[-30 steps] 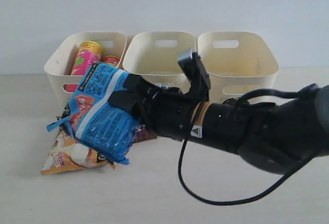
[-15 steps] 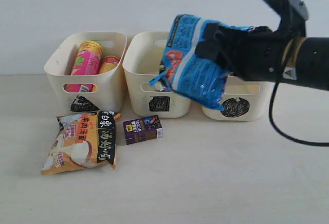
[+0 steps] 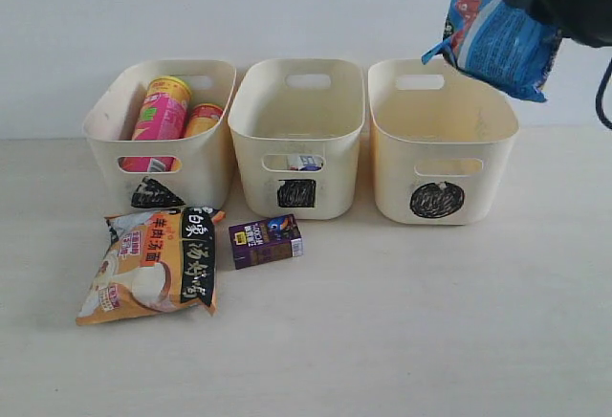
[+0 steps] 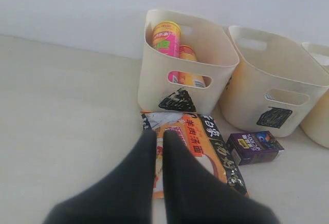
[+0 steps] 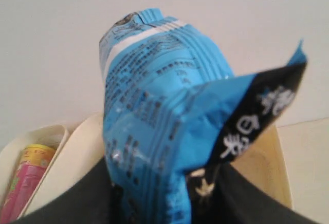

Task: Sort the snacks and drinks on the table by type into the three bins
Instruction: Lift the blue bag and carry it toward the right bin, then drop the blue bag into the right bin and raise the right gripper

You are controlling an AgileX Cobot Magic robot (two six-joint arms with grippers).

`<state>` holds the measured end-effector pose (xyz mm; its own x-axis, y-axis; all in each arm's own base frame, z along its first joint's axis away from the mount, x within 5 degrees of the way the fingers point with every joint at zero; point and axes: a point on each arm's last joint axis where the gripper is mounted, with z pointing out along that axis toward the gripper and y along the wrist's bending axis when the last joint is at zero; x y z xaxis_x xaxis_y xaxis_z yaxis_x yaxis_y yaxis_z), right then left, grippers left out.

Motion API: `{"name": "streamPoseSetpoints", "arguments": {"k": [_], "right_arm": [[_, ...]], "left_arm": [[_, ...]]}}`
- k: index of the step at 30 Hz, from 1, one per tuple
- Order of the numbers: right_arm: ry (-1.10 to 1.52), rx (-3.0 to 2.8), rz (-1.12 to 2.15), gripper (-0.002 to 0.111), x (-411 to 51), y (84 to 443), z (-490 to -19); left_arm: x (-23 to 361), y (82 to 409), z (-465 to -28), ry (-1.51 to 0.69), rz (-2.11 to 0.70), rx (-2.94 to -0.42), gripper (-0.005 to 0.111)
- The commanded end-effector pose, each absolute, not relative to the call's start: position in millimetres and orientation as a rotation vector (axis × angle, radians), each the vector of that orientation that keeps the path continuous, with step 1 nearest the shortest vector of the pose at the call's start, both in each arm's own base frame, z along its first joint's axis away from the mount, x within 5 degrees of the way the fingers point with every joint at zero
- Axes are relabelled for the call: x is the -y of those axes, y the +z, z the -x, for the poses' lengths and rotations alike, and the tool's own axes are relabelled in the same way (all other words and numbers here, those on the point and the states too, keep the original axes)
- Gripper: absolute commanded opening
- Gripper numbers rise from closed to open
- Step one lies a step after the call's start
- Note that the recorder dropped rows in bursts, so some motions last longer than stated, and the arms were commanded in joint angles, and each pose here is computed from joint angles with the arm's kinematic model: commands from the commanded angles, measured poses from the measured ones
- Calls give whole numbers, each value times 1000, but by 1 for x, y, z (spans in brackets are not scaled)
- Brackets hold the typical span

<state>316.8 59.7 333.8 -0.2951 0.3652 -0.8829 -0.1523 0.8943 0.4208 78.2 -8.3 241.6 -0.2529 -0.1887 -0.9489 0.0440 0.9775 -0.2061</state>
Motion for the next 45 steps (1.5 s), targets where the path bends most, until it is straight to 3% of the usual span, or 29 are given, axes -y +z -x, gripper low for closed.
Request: {"name": "streamPoseSetpoints", "arguments": {"k": [1,7,13,16,21,23,34,37,41,45], "right_arm": [[412,-1851,-143,0,-59,324,-352],[326,-1938,-151,0,-64,290,-413],[341,-1954,-143,0,-69,271,-437],[342,-1955,-149,20,-70,267,-445],[337,-1955,-152,73,-69,268,-446],[329,-1961,-157,79,-69,267,-446],[326,-1906,-157,74,-66,295,-436],[275,-1900,-188,53,-60,310,-427],[117,-1958,-297,3,-44,320,-413],[-83,-2094,-344,1,-30,321,-397]], "left_arm": [[9,241,-79,-227,104,-1812,4],[9,241,-79,-227,104,-1812,4],[9,241,-79,-227,104,-1815,4],[9,241,-79,-227,104,-1815,4],[9,241,-79,-227,104,-1815,4],[9,241,-79,-227,104,-1815,4],[9,241,-79,-227,104,-1815,4],[9,241,-79,-227,104,-1815,4],[9,241,-79,-227,104,-1815,4],[9,241,-79,-227,104,-1815,4]]}}
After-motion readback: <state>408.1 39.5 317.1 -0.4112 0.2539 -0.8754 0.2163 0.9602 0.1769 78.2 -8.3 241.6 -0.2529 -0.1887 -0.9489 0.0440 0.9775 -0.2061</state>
